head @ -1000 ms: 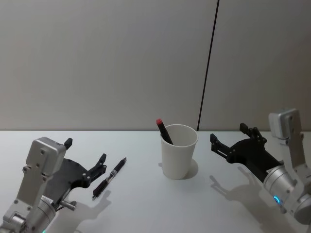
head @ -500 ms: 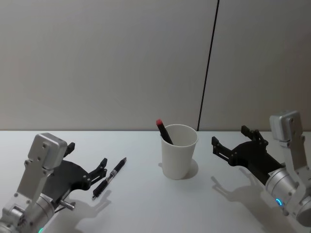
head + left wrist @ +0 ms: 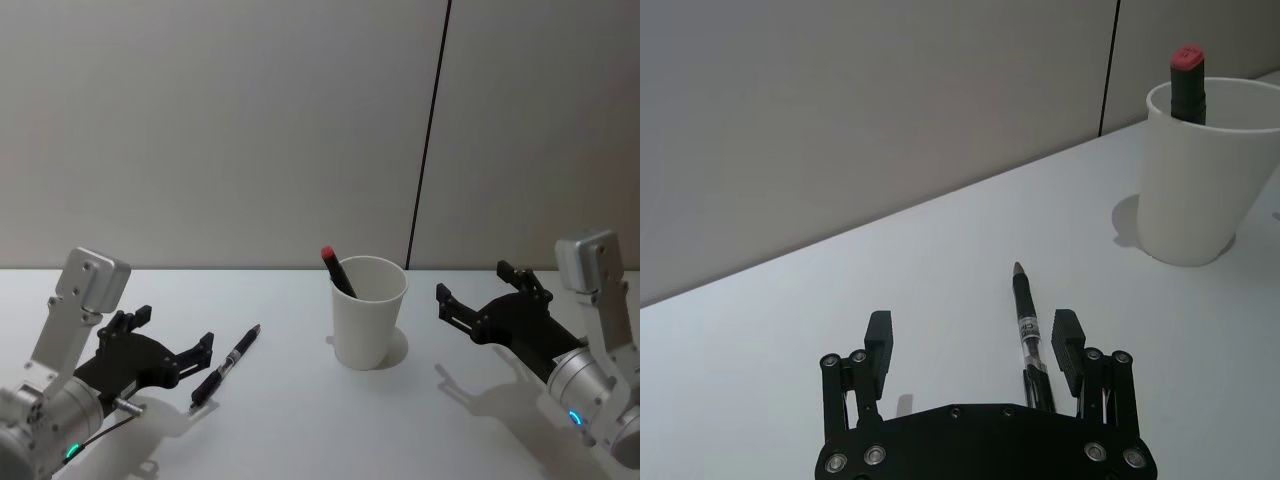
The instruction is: Place the pen into the pen holder.
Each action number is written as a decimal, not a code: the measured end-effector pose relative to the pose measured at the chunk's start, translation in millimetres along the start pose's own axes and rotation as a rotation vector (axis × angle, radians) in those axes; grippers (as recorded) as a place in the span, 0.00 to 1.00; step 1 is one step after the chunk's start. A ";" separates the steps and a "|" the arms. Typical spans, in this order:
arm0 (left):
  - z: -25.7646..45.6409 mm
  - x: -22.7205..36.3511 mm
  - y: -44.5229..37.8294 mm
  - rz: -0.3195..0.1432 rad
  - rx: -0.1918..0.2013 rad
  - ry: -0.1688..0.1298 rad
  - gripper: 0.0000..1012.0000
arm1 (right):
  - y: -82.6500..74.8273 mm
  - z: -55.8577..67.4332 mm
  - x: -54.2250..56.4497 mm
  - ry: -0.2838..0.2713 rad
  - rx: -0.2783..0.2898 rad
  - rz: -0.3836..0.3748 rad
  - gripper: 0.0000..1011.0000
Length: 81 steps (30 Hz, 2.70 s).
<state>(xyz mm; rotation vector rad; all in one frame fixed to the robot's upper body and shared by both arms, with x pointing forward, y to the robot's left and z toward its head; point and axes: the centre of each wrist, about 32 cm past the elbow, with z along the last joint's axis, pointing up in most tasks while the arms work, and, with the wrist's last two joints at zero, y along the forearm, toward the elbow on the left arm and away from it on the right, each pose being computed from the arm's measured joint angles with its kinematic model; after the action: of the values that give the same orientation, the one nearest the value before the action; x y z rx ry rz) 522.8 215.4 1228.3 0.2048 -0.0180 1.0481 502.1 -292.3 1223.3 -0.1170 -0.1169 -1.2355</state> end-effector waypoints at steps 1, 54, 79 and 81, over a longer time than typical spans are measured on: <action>1.0 2.9 -2.1 -0.011 0.016 0.009 0.99 | 0.0 0.0 0.0 0.000 0.000 0.000 0.99; -11.1 11.4 -45.9 -0.144 0.130 0.077 0.99 | -0.4 -0.4 0.2 -0.001 -0.002 0.000 0.99; -18.3 10.5 -58.0 -0.169 0.144 0.115 0.99 | -0.4 -0.4 0.2 -0.001 -0.002 0.000 0.99; -18.3 10.3 -58.5 -0.170 0.145 0.115 0.99 | -0.4 -0.4 0.2 -0.001 -0.002 0.000 0.99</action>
<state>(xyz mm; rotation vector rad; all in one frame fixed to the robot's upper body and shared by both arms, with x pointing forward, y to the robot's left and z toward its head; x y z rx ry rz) 576.8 199.2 1202.2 0.2725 0.1767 0.8907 501.7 -292.6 1222.9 -0.1190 -0.1168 -1.2357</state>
